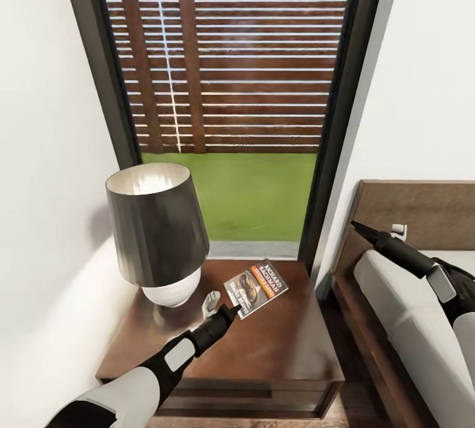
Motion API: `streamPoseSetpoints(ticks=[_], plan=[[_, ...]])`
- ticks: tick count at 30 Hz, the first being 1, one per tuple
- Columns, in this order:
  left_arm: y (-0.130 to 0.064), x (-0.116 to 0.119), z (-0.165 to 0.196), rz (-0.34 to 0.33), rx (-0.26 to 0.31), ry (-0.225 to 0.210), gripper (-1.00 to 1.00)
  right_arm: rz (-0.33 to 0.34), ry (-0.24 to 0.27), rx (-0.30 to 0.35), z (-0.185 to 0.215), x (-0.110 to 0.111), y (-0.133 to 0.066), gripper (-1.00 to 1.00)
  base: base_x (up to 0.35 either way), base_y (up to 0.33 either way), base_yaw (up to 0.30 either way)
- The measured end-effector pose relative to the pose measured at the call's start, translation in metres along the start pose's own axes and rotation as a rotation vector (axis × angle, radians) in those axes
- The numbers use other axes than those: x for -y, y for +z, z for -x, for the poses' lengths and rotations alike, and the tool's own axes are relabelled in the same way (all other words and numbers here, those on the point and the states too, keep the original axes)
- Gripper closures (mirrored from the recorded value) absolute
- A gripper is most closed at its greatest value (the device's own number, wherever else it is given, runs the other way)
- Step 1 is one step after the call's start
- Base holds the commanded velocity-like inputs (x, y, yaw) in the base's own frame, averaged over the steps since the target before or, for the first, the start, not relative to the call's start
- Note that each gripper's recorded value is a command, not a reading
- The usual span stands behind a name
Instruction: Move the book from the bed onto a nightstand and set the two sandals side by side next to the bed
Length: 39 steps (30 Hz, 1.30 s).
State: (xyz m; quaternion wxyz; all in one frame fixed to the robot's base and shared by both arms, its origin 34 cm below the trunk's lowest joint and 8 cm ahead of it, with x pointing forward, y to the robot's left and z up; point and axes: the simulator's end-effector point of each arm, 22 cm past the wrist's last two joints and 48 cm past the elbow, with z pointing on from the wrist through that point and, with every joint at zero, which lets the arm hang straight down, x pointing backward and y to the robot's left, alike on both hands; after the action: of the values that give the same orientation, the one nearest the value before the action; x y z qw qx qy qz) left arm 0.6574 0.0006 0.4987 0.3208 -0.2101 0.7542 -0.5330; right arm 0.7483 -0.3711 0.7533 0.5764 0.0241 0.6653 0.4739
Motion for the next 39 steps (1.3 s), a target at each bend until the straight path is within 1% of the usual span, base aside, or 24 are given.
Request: streamPoseSetpoints(ticks=[12,27,30,33,35,37,39], plan=[[0.001,-0.025,-0.012,0.0,-0.001,0.001,1.0,0.0,0.0,0.0,-0.022,0.014,-0.008,-1.0,0.0,0.0,0.0],[0.002,-0.024,-0.009,-0.002,0.003,-0.003,1.0,0.0,0.0,0.0,-0.022,0.014,-0.008,-1.0,0.0,0.0,0.0],[0.002,-0.032,-0.009,0.037,0.005,-0.006,1.0,0.0,0.0,0.001,-0.022,0.014,-0.008,-1.0,0.0,0.0,0.0],[0.005,-0.041,0.002,0.115,0.021,0.001,1.0,0.001,0.001,0.001,-0.022,0.014,-0.008,-1.0,0.0,0.0,0.0],[0.01,-0.038,0.009,0.149,0.021,0.007,1.0,0.002,0.001,0.001,-0.023,0.013,-0.007,-1.0,0.0,0.0,0.0],[0.015,-0.031,0.013,0.181,0.002,0.007,1.0,0.002,0.002,0.001,-0.023,0.013,-0.007,-1.0,0.0,0.0,0.0],[0.019,-0.023,0.021,0.197,0.003,0.016,1.0,0.003,0.002,0.0,-0.023,0.013,-0.007,-1.0,0.0,0.0,0.0]])
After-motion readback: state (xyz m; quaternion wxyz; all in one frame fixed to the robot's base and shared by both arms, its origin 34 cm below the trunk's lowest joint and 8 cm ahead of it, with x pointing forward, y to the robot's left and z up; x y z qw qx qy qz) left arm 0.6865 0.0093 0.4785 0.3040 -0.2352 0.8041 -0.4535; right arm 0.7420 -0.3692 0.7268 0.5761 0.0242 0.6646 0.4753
